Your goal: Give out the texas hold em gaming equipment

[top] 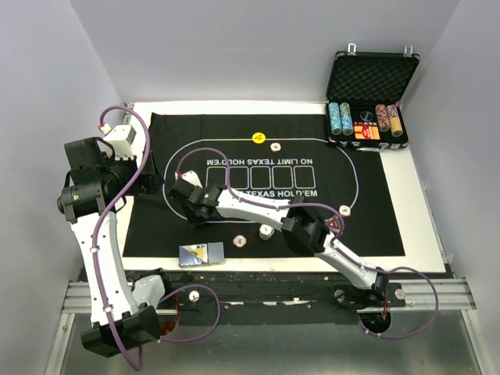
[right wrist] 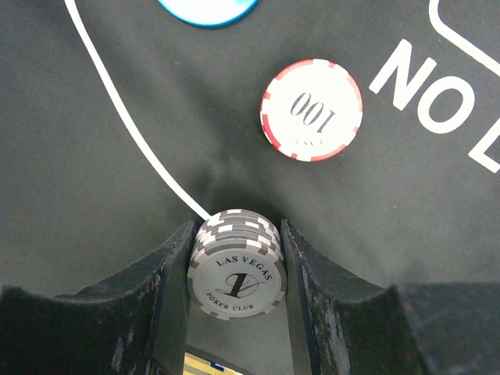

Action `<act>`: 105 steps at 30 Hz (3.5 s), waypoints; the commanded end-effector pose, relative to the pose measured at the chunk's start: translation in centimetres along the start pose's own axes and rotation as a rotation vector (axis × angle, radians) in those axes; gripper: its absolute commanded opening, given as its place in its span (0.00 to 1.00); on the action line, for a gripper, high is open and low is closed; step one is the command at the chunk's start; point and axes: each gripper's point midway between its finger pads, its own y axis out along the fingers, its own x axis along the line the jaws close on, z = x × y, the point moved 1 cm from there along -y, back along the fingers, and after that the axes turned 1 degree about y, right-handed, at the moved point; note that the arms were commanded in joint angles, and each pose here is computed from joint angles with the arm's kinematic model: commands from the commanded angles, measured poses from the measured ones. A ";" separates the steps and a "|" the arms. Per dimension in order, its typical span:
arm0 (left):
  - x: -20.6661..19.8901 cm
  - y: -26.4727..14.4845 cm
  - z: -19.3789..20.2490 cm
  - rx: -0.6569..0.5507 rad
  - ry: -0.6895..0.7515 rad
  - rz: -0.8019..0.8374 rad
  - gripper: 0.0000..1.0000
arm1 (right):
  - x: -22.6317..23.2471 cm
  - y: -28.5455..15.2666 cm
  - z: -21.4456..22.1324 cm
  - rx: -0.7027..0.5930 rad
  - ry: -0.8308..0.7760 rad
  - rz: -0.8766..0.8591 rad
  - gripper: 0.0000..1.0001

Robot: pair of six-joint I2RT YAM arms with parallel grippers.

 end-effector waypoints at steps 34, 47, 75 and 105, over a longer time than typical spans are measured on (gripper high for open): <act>-0.8 -0.9 -0.5 -0.034 0.009 0.024 0.99 | -10.4 -13.4 3.6 -0.041 0.076 0.203 0.96; -0.8 -0.5 0.0 -0.024 -0.008 0.032 0.99 | -13.9 -13.4 9.7 0.034 0.133 0.241 1.00; -0.6 -0.7 -0.4 -0.025 -0.003 0.021 0.99 | -15.7 -9.7 11.6 0.122 0.195 0.187 0.76; -0.5 -0.8 -0.2 -0.025 0.007 0.008 0.99 | -16.3 -9.0 12.8 0.152 0.206 0.185 0.55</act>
